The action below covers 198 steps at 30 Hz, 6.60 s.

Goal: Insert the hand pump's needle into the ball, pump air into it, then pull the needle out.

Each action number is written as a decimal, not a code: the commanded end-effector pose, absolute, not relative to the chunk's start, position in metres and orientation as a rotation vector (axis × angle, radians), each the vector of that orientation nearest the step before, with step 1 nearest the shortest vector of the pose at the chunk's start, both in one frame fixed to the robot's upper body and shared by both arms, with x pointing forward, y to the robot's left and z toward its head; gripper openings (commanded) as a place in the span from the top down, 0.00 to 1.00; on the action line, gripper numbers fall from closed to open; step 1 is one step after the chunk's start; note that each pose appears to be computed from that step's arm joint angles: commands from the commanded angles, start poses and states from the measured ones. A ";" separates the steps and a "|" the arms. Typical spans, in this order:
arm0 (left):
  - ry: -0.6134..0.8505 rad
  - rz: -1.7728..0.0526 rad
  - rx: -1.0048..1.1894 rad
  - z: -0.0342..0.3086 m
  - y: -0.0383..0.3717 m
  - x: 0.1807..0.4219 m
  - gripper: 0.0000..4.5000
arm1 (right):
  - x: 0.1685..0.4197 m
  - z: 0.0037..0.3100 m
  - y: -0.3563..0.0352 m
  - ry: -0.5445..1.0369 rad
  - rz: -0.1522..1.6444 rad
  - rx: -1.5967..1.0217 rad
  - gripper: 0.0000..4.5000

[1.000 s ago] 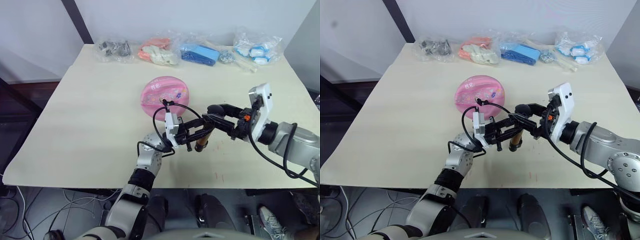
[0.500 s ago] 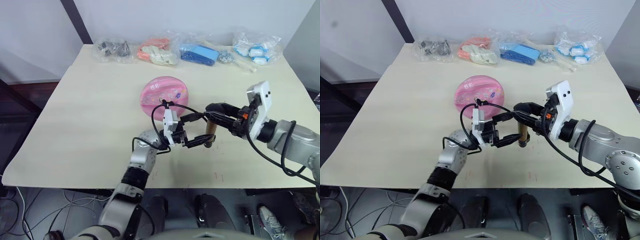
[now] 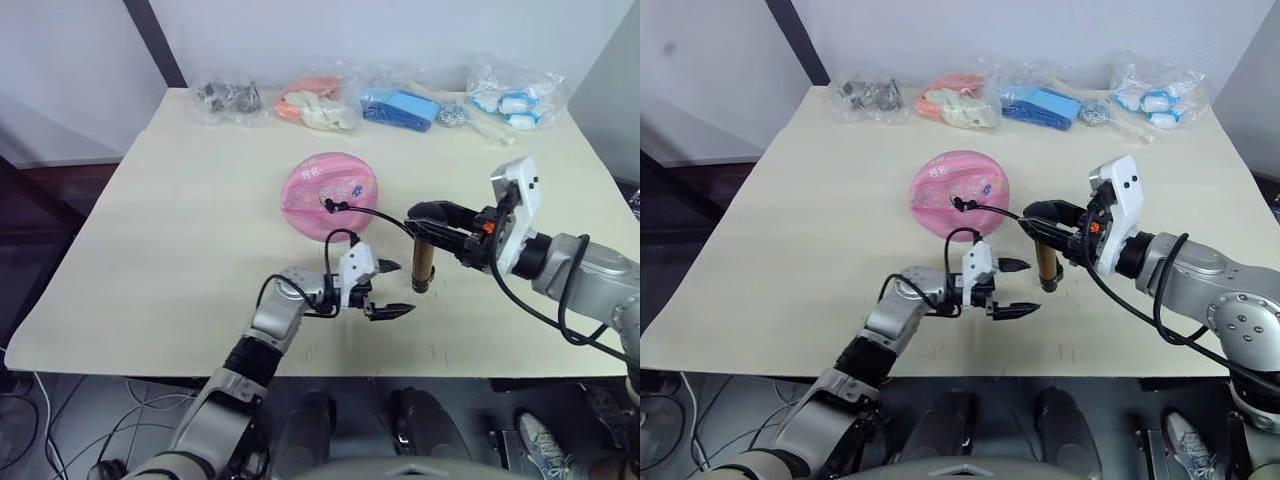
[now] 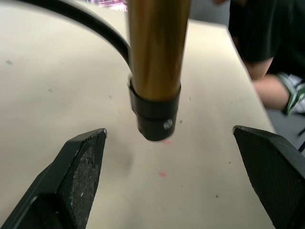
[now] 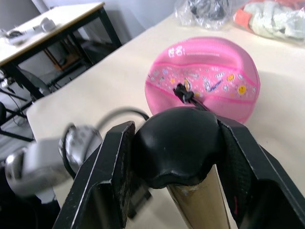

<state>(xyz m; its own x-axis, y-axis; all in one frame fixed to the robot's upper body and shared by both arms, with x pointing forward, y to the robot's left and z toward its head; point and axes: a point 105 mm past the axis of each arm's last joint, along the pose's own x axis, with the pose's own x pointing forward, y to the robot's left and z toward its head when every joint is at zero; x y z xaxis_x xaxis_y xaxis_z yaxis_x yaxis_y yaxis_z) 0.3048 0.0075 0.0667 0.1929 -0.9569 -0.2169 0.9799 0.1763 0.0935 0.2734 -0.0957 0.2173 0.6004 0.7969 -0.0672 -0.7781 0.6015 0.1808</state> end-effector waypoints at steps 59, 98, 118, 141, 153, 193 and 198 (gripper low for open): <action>0.104 -1.563 0.360 0.053 -0.018 0.334 0.76 | 0.266 0.203 -0.128 0.184 1.060 -0.006 0.58; 0.258 -1.253 0.318 -0.001 0.014 0.335 0.76 | 0.304 0.171 -0.103 0.287 1.022 -0.051 0.60; 0.296 -1.230 0.322 -0.012 0.015 0.331 0.76 | 0.294 0.277 -0.105 0.152 1.040 -0.077 0.60; 0.329 -1.231 0.335 -0.019 0.021 0.328 0.76 | 0.308 0.250 -0.114 0.289 0.990 0.040 0.60; 0.336 -1.224 0.326 -0.021 0.023 0.325 0.76 | 0.312 0.135 -0.108 0.498 0.968 0.096 0.60; 0.369 -1.211 0.331 -0.029 0.031 0.321 0.76 | 0.312 0.259 -0.102 0.246 1.030 0.071 0.60; 0.366 -1.205 0.332 -0.028 0.032 0.322 0.76 | 0.314 0.197 -0.098 0.360 1.030 0.147 0.60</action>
<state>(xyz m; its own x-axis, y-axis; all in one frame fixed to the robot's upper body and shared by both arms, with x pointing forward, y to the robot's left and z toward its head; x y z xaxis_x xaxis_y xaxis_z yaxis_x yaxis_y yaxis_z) 0.3369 0.0144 0.0059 0.3502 -0.8790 -0.3235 0.9367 0.3257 0.1288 0.3090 -0.0979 0.2347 0.4477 0.8884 -0.1014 -0.8529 0.4583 0.2502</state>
